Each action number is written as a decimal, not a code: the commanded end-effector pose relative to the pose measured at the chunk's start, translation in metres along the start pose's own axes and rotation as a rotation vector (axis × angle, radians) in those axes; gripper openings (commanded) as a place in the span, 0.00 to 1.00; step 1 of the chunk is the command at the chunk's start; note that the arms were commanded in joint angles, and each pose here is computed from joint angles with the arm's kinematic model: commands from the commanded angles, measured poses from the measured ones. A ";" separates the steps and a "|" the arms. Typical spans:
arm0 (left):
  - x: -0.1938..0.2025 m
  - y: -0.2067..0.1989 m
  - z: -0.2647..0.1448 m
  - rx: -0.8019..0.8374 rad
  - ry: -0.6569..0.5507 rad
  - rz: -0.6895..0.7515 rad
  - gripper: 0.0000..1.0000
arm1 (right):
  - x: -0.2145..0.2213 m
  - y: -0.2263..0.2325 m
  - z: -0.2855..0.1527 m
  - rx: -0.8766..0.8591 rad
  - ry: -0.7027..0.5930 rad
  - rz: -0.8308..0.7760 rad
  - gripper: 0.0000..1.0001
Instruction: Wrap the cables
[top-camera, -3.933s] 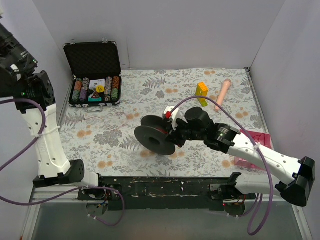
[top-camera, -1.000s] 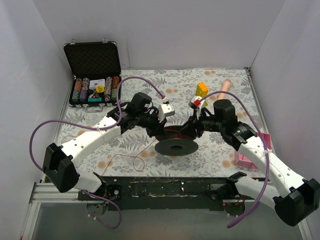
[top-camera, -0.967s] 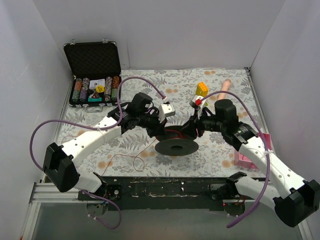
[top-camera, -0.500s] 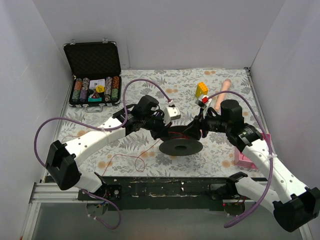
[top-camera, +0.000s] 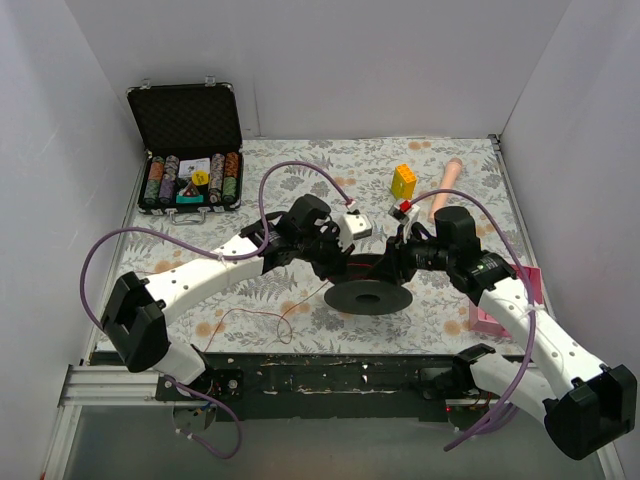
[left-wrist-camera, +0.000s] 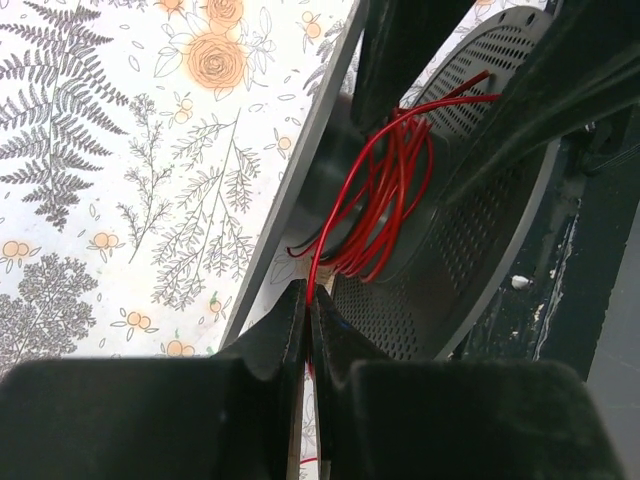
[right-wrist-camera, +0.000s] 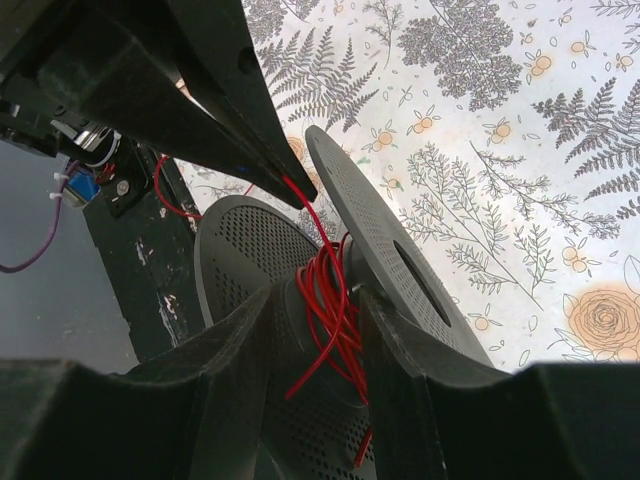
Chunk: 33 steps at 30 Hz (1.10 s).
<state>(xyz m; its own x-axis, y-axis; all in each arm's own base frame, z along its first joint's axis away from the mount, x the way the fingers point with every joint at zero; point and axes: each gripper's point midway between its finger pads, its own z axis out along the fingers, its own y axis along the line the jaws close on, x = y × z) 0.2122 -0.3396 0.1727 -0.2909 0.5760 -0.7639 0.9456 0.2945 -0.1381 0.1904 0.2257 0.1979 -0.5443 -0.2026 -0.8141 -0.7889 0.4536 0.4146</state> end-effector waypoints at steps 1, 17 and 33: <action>-0.015 -0.005 0.000 -0.005 -0.048 0.016 0.00 | 0.002 -0.005 0.003 -0.008 -0.005 -0.020 0.46; -0.021 -0.007 -0.007 0.015 -0.073 0.118 0.00 | -0.006 -0.014 -0.005 0.051 -0.015 -0.137 0.01; -0.075 -0.015 -0.044 0.021 -0.135 0.198 0.79 | -0.006 -0.038 -0.007 0.139 0.063 -0.252 0.01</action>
<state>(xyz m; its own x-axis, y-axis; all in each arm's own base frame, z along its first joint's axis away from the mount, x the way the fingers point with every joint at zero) 0.2095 -0.3484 0.2106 -0.1435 0.5854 -0.7979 0.9827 0.1800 -0.0447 0.2144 0.2043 0.1763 -0.4266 -0.3635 -0.8282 -0.8360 0.5079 0.2077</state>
